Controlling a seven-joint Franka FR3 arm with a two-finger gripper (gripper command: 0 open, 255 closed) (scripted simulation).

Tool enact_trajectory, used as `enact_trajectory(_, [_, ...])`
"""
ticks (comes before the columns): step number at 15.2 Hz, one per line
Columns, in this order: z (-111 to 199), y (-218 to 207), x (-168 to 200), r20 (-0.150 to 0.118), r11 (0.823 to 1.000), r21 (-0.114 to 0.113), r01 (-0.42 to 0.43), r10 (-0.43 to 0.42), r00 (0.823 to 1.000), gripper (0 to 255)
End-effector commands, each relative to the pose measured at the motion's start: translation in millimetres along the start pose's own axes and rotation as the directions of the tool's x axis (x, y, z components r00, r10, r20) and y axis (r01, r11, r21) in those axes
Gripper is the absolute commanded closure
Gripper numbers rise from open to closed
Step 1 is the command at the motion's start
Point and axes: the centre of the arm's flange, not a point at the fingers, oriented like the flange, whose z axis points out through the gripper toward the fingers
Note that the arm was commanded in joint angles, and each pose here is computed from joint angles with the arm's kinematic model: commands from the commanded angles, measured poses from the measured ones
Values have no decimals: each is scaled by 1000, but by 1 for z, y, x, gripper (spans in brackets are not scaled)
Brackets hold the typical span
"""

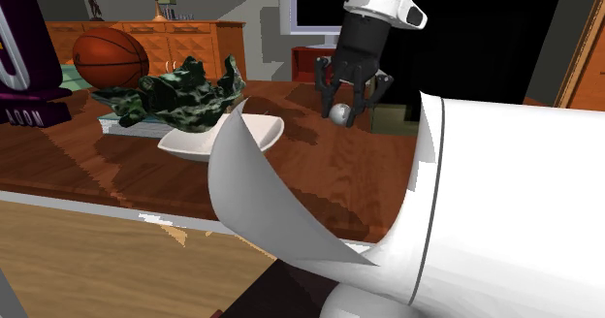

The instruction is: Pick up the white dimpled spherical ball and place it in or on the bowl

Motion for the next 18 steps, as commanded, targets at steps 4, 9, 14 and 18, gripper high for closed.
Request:
enact_trajectory(4, [-25, -6, -4, 1, 1000, 0, 0, 0, 1000, 255])
enact_trajectory(9, [-50, -11, -7, 1, 1000, 0, 0, 0, 1000, 255])
enact_trajectory(14, [-48, -48, -24, 1, 1000, 0, 0, 0, 1000, 255])
enact_trajectory(18, [-36, -95, -45, 1, 1000, 0, 0, 0, 1000, 255])
